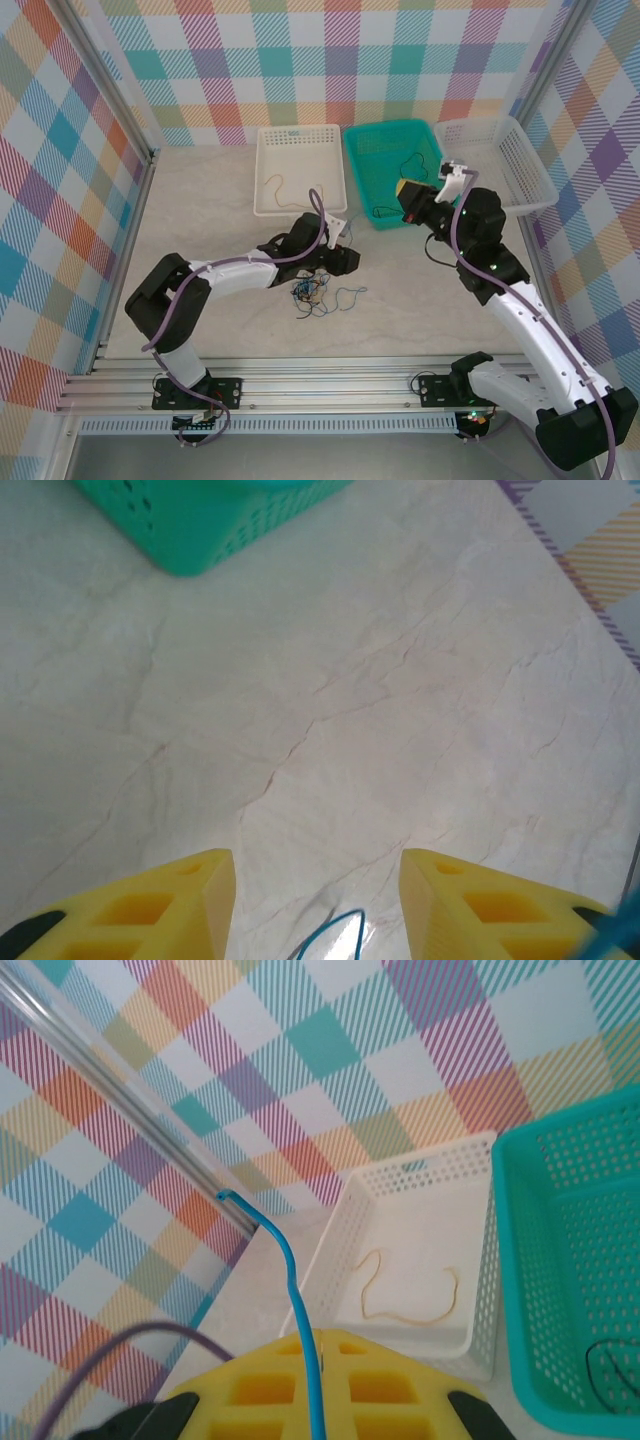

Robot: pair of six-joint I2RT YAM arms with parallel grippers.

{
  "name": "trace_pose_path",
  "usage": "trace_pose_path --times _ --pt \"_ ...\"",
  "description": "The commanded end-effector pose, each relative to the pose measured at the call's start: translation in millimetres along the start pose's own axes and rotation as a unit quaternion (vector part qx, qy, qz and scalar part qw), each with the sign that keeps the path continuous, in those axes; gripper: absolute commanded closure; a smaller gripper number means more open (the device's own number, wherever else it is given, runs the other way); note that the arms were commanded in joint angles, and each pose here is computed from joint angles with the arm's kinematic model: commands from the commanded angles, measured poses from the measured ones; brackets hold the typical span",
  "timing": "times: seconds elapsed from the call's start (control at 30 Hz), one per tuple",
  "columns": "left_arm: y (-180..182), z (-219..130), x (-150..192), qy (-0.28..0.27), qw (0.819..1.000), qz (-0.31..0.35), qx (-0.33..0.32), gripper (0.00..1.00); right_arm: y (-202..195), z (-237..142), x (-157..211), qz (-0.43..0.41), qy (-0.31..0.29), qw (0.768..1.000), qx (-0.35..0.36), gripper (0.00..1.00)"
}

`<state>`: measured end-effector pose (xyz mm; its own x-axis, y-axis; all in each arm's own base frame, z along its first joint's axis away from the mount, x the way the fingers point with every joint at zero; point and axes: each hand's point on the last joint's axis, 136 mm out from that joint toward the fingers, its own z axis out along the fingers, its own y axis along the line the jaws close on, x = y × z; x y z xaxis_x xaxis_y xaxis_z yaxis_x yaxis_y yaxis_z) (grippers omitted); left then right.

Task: Untangle the cables

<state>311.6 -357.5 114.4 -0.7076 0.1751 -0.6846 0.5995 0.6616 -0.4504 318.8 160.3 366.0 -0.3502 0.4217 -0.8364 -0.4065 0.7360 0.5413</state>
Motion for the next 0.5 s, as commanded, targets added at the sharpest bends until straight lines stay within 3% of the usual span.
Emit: trace_pose_path --times 0.0,0.47 --pt "9.7 2.0 9.9 0.004 1.000 -0.026 -0.007 0.49 6.2 -10.2 -50.7 -0.024 -0.079 0.996 0.015 1.00" --pt "53.2 -4.0 69.3 0.040 0.994 -0.053 -0.084 0.37 -20.0 -34.7 -165.1 -0.062 -0.195 0.973 0.110 1.00"
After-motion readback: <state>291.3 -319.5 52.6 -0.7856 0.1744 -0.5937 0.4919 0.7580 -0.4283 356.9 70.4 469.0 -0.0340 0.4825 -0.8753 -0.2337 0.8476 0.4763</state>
